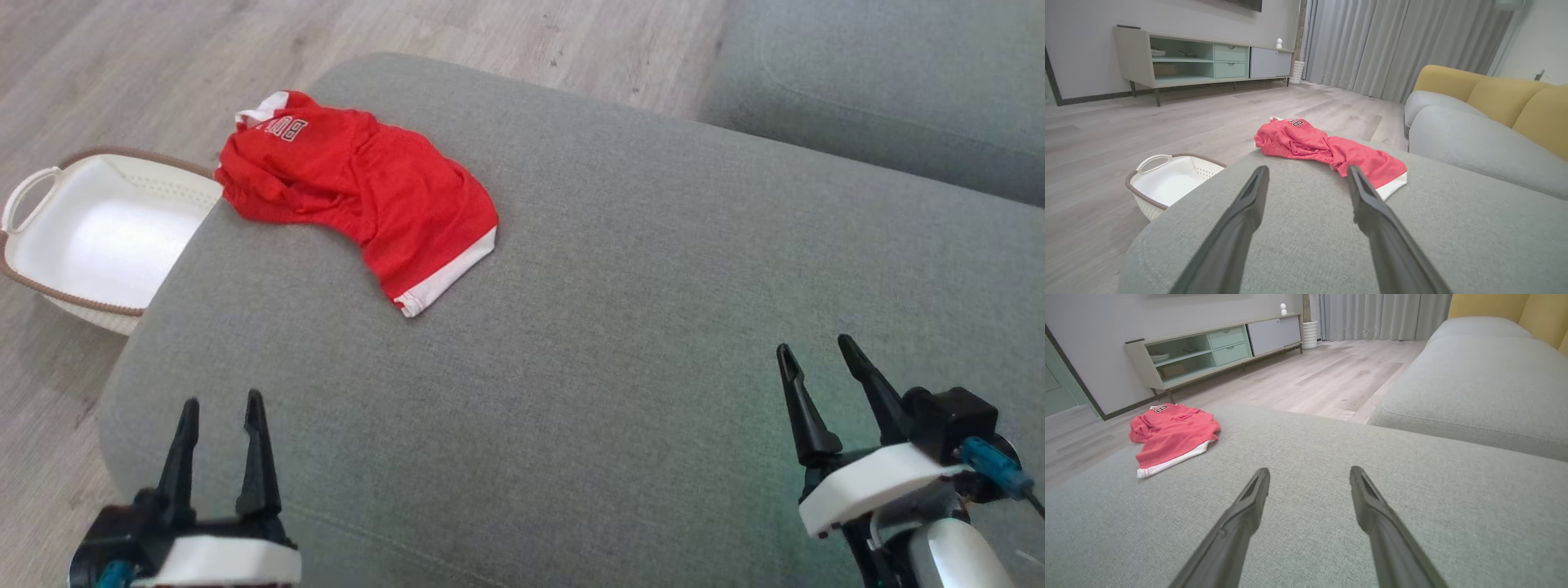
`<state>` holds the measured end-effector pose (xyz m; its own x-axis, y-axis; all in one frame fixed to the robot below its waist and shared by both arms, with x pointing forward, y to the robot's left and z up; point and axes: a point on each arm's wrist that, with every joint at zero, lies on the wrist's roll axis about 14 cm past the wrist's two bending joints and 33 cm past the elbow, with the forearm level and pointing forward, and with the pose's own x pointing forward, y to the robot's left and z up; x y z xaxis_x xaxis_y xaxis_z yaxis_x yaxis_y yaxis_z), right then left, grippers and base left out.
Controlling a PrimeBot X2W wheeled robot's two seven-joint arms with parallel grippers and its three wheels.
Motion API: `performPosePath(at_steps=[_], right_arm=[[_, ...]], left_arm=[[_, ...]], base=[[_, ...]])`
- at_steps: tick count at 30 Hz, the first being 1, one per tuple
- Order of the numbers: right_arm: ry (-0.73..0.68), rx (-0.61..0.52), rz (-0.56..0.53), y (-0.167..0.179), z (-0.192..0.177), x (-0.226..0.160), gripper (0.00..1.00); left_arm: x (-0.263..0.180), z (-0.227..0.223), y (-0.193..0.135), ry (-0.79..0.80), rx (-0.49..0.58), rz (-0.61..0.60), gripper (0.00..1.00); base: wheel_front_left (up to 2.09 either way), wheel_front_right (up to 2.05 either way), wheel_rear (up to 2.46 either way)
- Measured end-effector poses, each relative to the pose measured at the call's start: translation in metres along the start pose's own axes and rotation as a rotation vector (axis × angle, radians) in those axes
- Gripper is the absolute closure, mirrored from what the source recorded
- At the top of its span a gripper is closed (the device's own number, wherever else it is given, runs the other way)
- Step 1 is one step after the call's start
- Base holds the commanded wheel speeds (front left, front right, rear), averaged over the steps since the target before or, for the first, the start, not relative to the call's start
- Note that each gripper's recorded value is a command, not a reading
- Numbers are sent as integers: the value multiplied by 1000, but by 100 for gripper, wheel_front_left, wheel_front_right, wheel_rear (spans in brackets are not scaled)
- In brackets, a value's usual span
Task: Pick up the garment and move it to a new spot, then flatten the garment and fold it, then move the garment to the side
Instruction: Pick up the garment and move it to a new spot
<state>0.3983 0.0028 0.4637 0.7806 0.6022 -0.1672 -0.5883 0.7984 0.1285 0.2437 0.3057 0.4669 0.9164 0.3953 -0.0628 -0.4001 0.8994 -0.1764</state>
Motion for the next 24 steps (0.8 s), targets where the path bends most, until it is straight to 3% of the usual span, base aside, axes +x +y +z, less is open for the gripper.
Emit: performPosePath(at_steps=[6, 14, 19, 24], right_arm=[[14, 15, -8, -6, -5, 2, 0], [-9, 23, -16, -22, 5, 21, 0], [-15, 17, -36, -40, 6, 25, 0], [-46, 1, -84, -70, 9, 31, 0]], left_arm=[[31, 29, -21, -43, -29, -61, 0], [121, 89, -18, -28, -12, -36, 0], [164, 82, -12, 77, -18, 3, 0], [212, 44, -5, 250, -60, 70, 0]], base=[[0, 0, 0], [0, 0, 0], [0, 0, 0], [0, 0, 0]])
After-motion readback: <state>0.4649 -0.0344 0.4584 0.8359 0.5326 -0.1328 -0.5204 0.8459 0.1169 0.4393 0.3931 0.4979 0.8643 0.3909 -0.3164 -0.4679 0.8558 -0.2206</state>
